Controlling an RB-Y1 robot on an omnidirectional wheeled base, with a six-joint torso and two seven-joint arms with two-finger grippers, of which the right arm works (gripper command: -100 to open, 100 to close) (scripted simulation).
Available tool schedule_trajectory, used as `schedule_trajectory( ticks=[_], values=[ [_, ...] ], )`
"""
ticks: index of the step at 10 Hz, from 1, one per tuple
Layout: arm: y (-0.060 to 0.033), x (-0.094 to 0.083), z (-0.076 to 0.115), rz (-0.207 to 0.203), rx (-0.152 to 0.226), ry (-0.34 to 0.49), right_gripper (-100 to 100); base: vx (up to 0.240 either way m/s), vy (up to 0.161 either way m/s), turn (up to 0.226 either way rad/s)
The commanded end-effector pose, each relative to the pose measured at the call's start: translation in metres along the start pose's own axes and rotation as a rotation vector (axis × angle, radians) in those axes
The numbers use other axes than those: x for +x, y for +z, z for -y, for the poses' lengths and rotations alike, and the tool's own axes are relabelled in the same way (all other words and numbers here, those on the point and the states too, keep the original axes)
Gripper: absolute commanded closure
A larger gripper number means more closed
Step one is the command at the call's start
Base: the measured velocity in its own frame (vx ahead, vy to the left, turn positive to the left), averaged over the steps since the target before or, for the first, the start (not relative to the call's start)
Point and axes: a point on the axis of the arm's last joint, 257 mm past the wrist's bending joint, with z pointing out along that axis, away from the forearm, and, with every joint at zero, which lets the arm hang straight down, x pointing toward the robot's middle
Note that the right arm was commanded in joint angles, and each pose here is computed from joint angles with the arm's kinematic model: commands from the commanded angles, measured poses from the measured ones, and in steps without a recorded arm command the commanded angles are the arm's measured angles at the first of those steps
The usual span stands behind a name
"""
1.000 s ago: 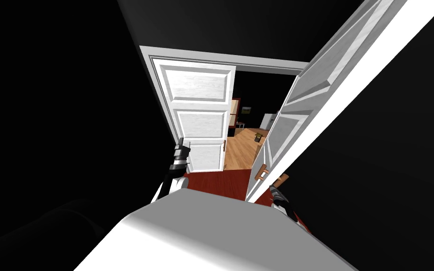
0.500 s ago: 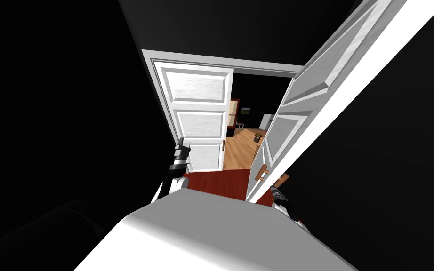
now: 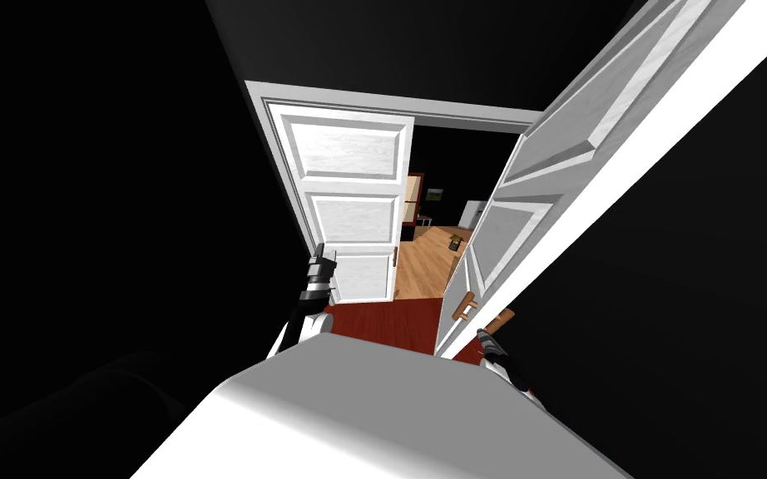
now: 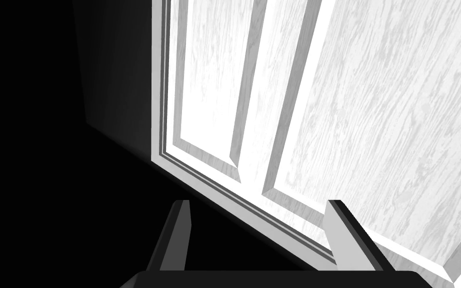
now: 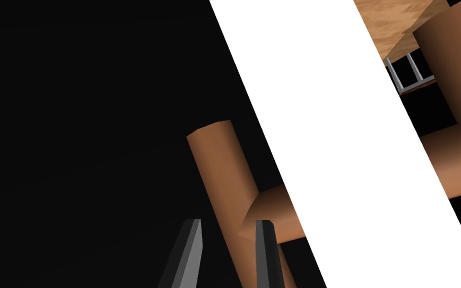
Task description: Pull the door open
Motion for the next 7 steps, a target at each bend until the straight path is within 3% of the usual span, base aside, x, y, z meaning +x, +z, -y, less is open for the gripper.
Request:
schedule_trajectory(
  ticks=[1, 2, 7],
  values=[
    [-0.0035, 0.023, 0.010, -0.055, 0.032, 0.012, 100, -0.026, -0.036, 0.027],
    [-0.0004, 0.005, -0.006, -0.008, -0.019, -0.026, -100, -0.091, -0.087, -0.001],
    [0.0003, -0.010, -0.042, 0.050, -0.133, -0.132, -100, -0.090, -0.134, 0.021]
  ],
)
